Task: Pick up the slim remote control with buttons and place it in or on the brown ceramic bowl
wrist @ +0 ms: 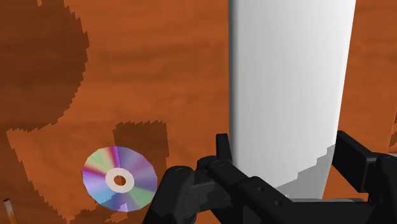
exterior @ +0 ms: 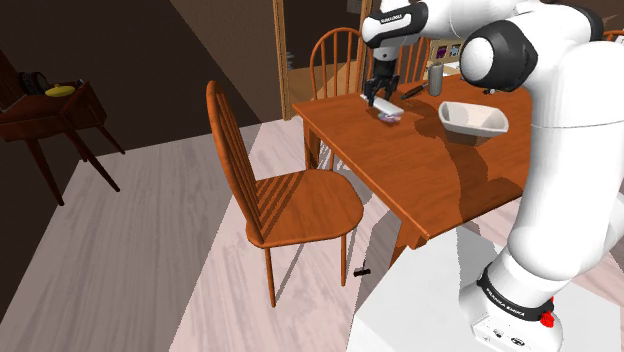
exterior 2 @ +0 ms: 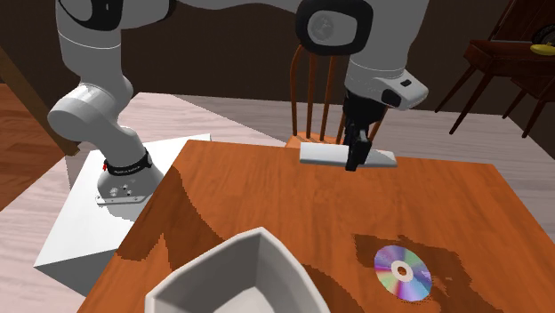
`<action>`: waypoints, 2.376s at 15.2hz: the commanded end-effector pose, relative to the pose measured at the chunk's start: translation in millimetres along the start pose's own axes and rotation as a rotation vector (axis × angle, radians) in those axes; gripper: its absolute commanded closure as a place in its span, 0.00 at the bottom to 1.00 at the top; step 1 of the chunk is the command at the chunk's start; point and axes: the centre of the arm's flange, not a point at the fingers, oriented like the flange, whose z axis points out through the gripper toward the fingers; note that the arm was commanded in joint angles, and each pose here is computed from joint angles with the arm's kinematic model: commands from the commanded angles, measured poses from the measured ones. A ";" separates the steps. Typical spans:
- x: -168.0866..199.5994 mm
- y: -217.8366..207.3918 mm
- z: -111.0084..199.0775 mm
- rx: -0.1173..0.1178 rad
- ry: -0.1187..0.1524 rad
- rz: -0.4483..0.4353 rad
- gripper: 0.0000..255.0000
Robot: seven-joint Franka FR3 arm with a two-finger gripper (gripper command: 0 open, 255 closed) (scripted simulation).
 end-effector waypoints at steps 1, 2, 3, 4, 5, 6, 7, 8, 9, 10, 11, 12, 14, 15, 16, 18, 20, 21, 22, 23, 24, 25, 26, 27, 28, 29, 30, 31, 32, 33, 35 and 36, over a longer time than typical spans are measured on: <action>-0.6 0.1 -11.6 0.000 0.000 0.000 1.00; -0.6 0.1 -16.9 0.000 0.000 0.000 1.00; -0.7 0.2 -22.1 0.000 0.000 0.000 1.00; -0.7 0.2 -27.4 0.000 0.000 0.000 1.00; -0.7 0.3 -32.7 0.000 0.000 0.000 1.00; -0.8 0.3 -38.0 0.000 0.000 0.000 1.00; -0.9 0.3 -40.8 0.000 0.000 0.000 1.00; -7.1 11.9 -40.7 0.000 0.000 0.000 1.00; -13.4 23.5 -40.7 0.000 0.000 0.000 1.00; -19.8 35.1 -40.6 0.000 0.000 0.000 1.00; -26.1 46.7 -40.6 0.000 0.000 0.000 1.00; -32.4 58.3 -40.5 0.000 0.000 0.000 1.00; -45.0 81.5 -40.4 0.000 0.000 0.000 1.00; -51.3 93.0 -40.3 0.000 0.000 0.000 1.00; -57.7 104.6 -40.3 0.000 0.000 0.000 1.00; -70.3 127.8 -40.2 0.000 0.000 0.000 1.00; -82.9 151.0 -40.1 0.000 0.000 0.000 1.00; -89.3 162.6 -40.0 0.000 0.000 0.000 1.00; -95.6 174.2 -40.0 0.000 0.000 0.000 1.00; -101.9 185.8 -39.9 0.000 0.000 0.000 1.00; -108.2 197.4 -39.9 0.000 0.000 0.000 1.00; -114.5 208.9 -39.8 0.000 0.000 0.000 1.00; -120.8 220.5 -39.8 0.000 0.000 0.000 1.00; -127.2 232.1 -39.7 0.000 0.000 0.000 1.00; -133.5 243.7 -39.7 0.000 0.000 0.000 1.00; -139.8 255.3 -39.6 0.000 0.000 0.000 1.00; -146.1 266.9 -39.6 0.000 0.000 0.000 1.00; -152.4 278.5 -39.5 0.000 0.000 0.000 1.00; -158.7 290.1 -39.5 0.000 0.000 0.000 1.00; -165.1 301.7 -39.4 0.000 0.000 0.000 1.00; -177.0 323.6 -39.3 0.000 0.000 0.000 1.00; -177.0 323.6 -34.0 0.000 0.000 0.000 1.00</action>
